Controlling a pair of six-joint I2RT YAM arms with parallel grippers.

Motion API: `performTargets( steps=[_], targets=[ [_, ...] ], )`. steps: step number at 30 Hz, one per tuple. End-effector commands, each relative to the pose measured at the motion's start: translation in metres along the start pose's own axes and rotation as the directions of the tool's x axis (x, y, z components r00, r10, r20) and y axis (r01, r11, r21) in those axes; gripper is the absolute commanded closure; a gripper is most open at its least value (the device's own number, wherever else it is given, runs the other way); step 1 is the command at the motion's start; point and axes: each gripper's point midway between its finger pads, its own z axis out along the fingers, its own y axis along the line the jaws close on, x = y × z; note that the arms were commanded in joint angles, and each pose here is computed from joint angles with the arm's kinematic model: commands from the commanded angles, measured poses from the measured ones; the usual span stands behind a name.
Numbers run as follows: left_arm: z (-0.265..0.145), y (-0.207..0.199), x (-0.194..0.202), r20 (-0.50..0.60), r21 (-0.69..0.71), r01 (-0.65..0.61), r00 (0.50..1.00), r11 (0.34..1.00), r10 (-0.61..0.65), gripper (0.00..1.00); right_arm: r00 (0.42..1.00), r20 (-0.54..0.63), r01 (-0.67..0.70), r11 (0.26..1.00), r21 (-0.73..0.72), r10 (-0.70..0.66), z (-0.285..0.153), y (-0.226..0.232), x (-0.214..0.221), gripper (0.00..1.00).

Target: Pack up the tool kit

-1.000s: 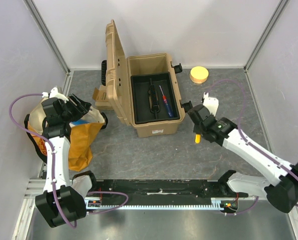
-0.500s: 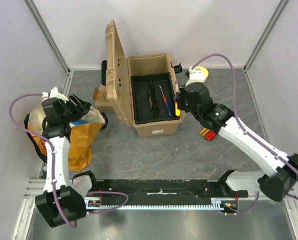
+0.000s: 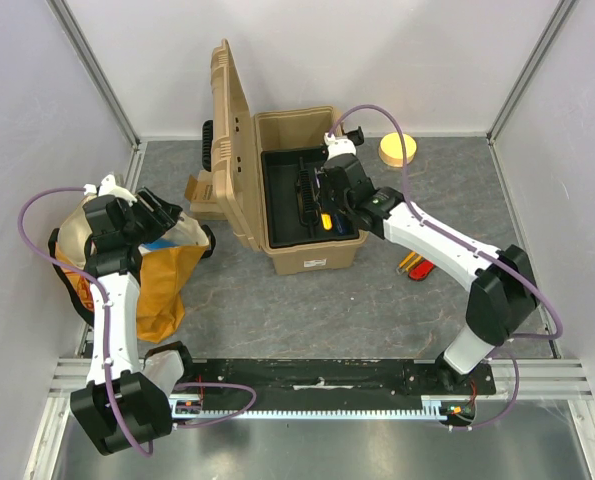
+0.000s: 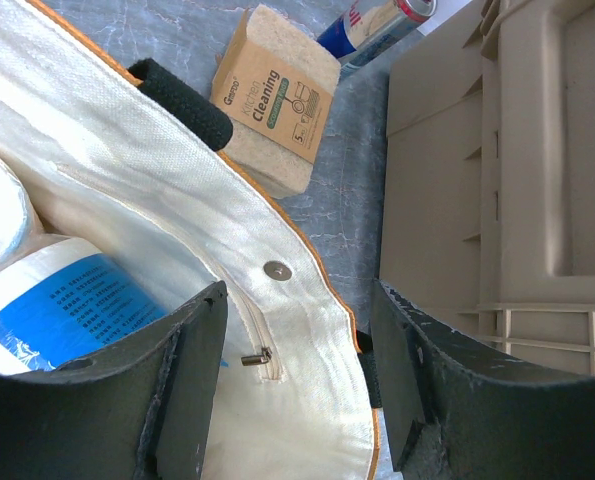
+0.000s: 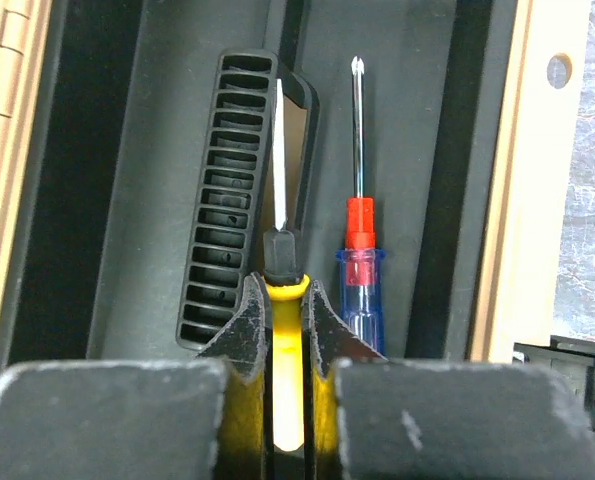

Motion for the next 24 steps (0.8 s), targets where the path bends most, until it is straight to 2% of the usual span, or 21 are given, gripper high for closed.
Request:
performTargets(
  steps=[1,6,9,12,16,19,24],
  targets=[
    [-0.003,-0.007,-0.014,0.044,0.015,-0.047,0.998,0.999,0.046,0.36,0.999,0.047,-0.005,1.000,-0.013,0.005,0.002,0.008,-0.021,0.87],
    [-0.003,-0.006,-0.014,0.044,0.012,-0.046,0.998,0.999,0.046,0.36,0.999,0.034,-0.008,1.000,0.019,0.008,0.006,0.003,-0.017,0.65],
    [-0.003,-0.006,-0.014,0.042,0.011,-0.046,0.998,0.999,0.045,0.36,0.999,0.049,-0.019,0.999,0.032,0.017,0.001,0.002,-0.025,0.59],
    [-0.003,-0.006,-0.013,0.041,0.014,-0.046,0.998,0.999,0.045,0.36,0.996,0.081,-0.032,0.999,0.042,0.029,-0.010,-0.001,-0.039,0.56],
    [-0.003,-0.007,-0.013,0.040,0.017,-0.047,0.998,0.999,0.046,0.36,0.989,0.138,-0.069,0.990,0.125,0.052,-0.033,-0.018,-0.058,0.56],
    [-0.004,-0.008,-0.014,0.042,0.020,-0.046,0.998,0.999,0.045,0.36,0.982,0.178,-0.102,0.962,0.253,0.057,-0.055,-0.048,-0.065,0.54],
    [-0.004,-0.008,-0.014,0.042,0.023,-0.045,0.998,0.999,0.044,0.36,0.973,0.205,-0.194,0.869,0.456,0.110,-0.091,-0.119,-0.052,0.48]
  ],
)
